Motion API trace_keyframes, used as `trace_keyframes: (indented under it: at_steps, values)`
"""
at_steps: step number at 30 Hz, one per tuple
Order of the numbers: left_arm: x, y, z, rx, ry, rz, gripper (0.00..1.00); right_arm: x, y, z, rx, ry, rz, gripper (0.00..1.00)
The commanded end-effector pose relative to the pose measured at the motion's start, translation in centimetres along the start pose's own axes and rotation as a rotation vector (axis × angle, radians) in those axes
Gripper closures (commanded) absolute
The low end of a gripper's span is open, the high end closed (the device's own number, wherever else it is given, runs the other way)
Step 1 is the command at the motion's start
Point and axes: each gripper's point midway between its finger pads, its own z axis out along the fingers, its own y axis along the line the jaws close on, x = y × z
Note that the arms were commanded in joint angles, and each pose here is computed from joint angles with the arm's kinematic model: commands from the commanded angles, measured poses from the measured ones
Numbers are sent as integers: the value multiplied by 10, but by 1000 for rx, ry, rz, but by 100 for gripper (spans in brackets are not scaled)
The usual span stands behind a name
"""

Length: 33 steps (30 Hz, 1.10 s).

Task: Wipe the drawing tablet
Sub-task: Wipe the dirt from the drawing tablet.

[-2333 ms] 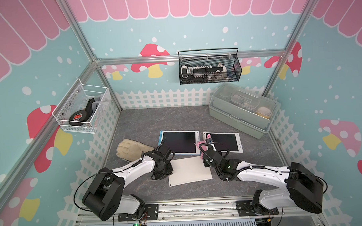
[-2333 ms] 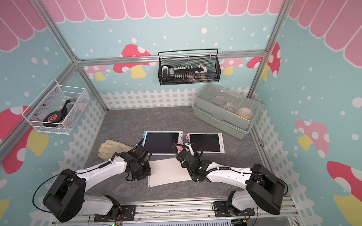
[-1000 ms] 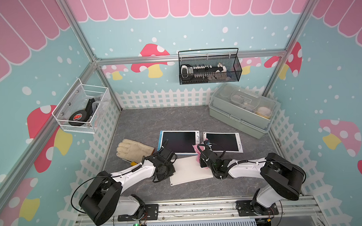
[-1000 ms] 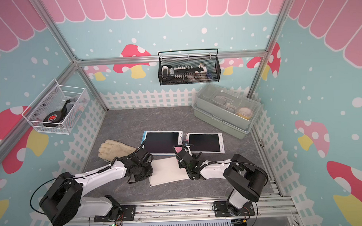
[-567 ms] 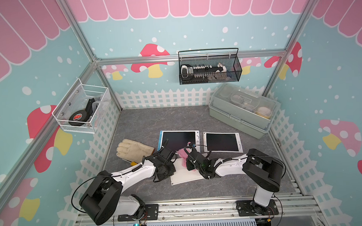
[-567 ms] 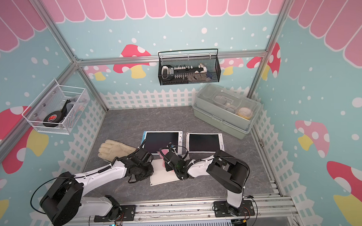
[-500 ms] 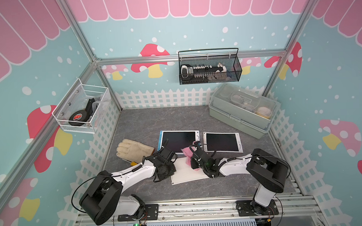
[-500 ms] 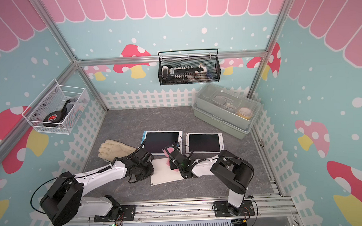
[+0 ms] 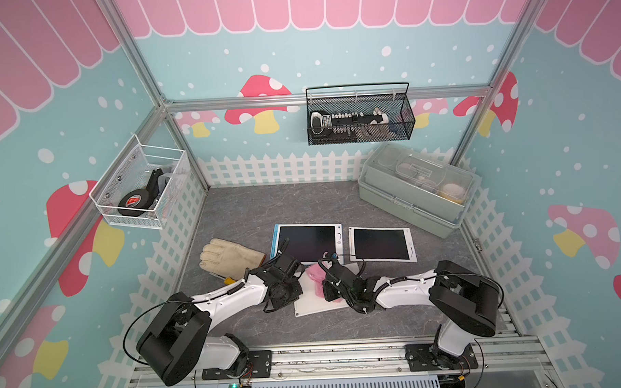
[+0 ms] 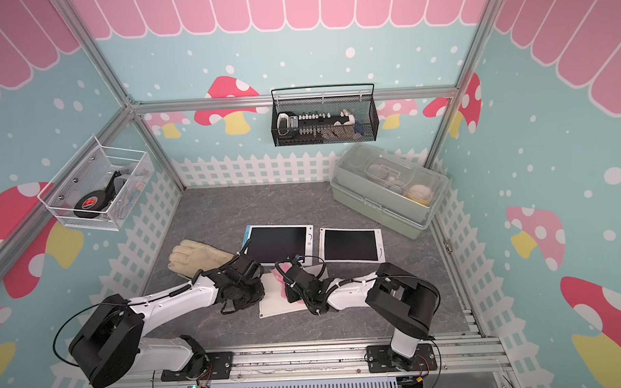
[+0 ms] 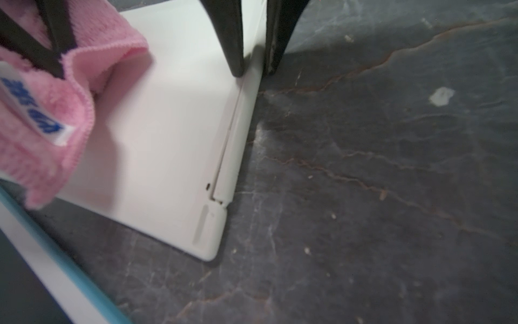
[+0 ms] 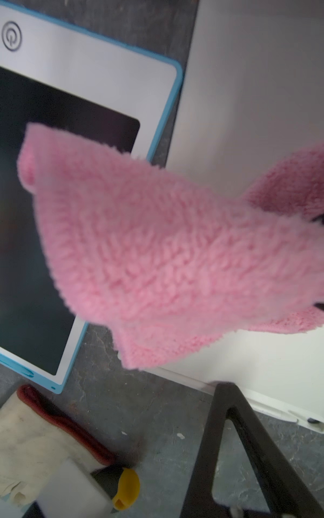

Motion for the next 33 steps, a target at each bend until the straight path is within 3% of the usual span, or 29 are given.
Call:
trace_keyframes:
  at_steps: [1,4,7,11,15,17,23,25,28,33]
  values:
    - [30,57,22,-205,104,-27,84,10,-54,-15,115,24,108,100]
    - [29,55,21,-200,101,-22,85,23,-95,-42,186,38,110,100]
    - [28,53,21,-195,100,-19,85,23,-90,-54,158,43,43,100]
    - [27,51,21,-195,101,-15,85,18,-24,-33,22,40,-11,100]
    - [27,50,22,-196,104,-11,85,20,26,-5,-113,63,73,100]
    - [26,49,22,-195,104,-12,85,21,11,-7,-65,59,96,100]
    - [26,50,22,-196,101,-4,85,47,-100,-51,168,92,173,100]
    - [26,49,21,-192,102,-2,86,47,-108,-64,178,77,140,100]
    - [26,48,22,-192,102,0,86,41,-77,-58,89,80,97,100]
    - [24,45,22,-187,104,5,86,33,29,-18,-142,102,25,100]
